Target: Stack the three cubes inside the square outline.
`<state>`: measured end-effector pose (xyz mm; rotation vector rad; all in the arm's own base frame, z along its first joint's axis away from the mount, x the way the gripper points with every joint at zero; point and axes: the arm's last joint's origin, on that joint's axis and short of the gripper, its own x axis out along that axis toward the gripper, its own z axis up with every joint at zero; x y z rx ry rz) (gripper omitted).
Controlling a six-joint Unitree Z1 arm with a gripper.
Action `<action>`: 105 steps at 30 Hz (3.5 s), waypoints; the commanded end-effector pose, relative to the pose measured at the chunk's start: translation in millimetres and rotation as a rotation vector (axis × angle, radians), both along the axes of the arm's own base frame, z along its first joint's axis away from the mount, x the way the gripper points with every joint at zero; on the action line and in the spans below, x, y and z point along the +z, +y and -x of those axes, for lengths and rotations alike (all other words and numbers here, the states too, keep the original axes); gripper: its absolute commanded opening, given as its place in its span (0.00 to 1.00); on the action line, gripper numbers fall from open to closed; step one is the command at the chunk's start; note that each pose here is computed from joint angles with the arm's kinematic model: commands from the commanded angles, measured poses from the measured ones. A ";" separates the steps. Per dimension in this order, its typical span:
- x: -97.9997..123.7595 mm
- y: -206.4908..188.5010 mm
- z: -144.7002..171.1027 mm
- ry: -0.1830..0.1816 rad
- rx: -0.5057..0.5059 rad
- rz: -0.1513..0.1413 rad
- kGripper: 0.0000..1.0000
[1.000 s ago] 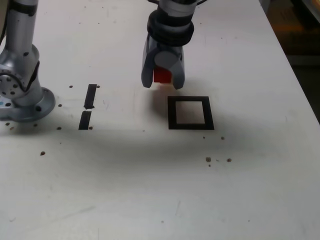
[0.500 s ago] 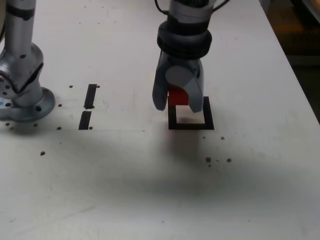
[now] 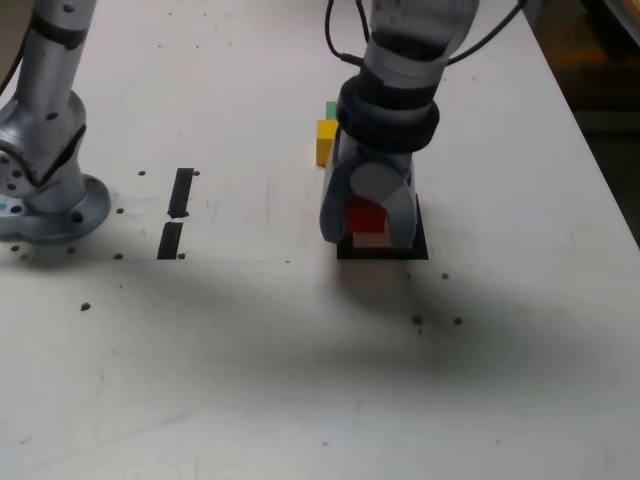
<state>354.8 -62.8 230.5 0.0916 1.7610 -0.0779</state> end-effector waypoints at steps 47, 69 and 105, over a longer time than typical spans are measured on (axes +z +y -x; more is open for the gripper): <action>44.6 22.8 32.0 -0.164 -0.003 -0.084 0.78; 56.9 66.8 64.5 -0.069 -0.036 -0.163 0.95; -12.8 136.4 39.1 0.040 -0.007 -0.073 0.87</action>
